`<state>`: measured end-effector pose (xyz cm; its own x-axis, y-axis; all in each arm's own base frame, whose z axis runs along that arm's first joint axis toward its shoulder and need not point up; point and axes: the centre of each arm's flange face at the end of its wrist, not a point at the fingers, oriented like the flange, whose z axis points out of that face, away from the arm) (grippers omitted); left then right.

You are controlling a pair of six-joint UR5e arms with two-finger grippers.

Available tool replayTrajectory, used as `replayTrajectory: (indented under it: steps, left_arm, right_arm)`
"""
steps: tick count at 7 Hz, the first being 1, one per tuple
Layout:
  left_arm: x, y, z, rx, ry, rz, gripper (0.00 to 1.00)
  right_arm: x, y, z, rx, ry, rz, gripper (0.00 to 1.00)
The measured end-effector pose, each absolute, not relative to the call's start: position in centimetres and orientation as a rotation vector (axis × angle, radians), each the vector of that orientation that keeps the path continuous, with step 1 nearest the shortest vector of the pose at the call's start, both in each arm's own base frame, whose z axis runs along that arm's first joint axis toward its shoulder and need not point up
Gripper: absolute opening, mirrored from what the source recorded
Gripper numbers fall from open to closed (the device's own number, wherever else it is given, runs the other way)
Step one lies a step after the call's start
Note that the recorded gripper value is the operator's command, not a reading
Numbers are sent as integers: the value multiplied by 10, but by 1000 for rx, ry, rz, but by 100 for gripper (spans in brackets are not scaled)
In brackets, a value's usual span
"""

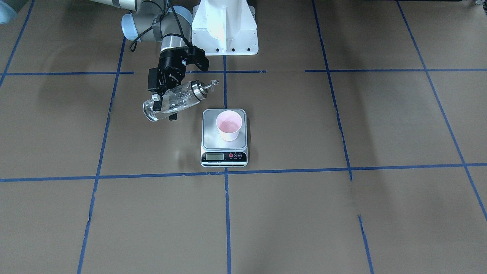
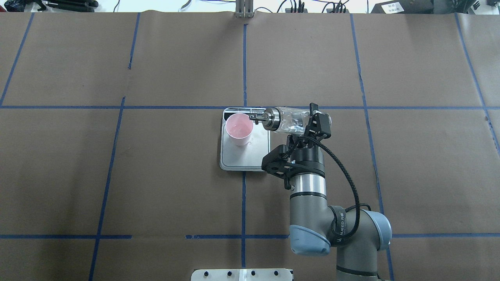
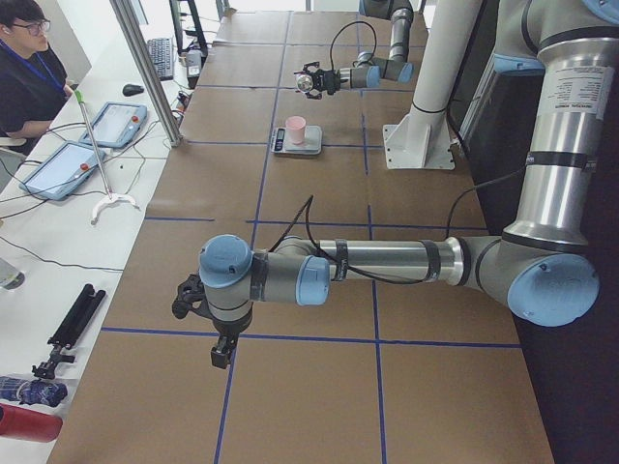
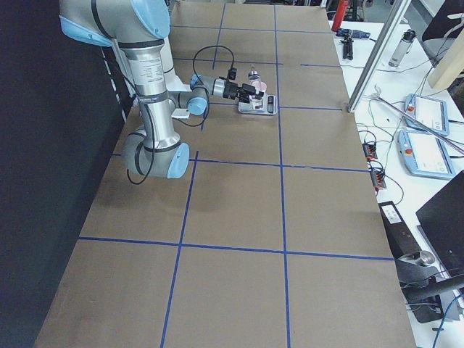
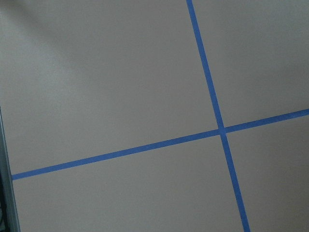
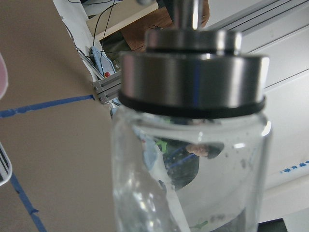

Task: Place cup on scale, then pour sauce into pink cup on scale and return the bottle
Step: 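Rotate the glass bottle upright with the right gripper beside the scale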

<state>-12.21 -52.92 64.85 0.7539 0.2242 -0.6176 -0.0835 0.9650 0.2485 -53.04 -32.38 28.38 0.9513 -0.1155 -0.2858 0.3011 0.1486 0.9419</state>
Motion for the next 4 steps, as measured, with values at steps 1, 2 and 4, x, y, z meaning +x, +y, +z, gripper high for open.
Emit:
replayTrajectory:
  steps: [1, 2, 4]
  left_arm:
    - [-122, -530, 646, 216, 697, 171, 100]
    - [-122, -530, 644, 219, 697, 172, 100]
    - [-122, -530, 642, 224, 696, 176, 100]
  right_arm:
    - [-528, -319, 286, 1393, 33, -274, 0]
    - [-525, -316, 285, 1394, -89, -237, 0]
    - [-522, -313, 283, 1373, -308, -119, 0]
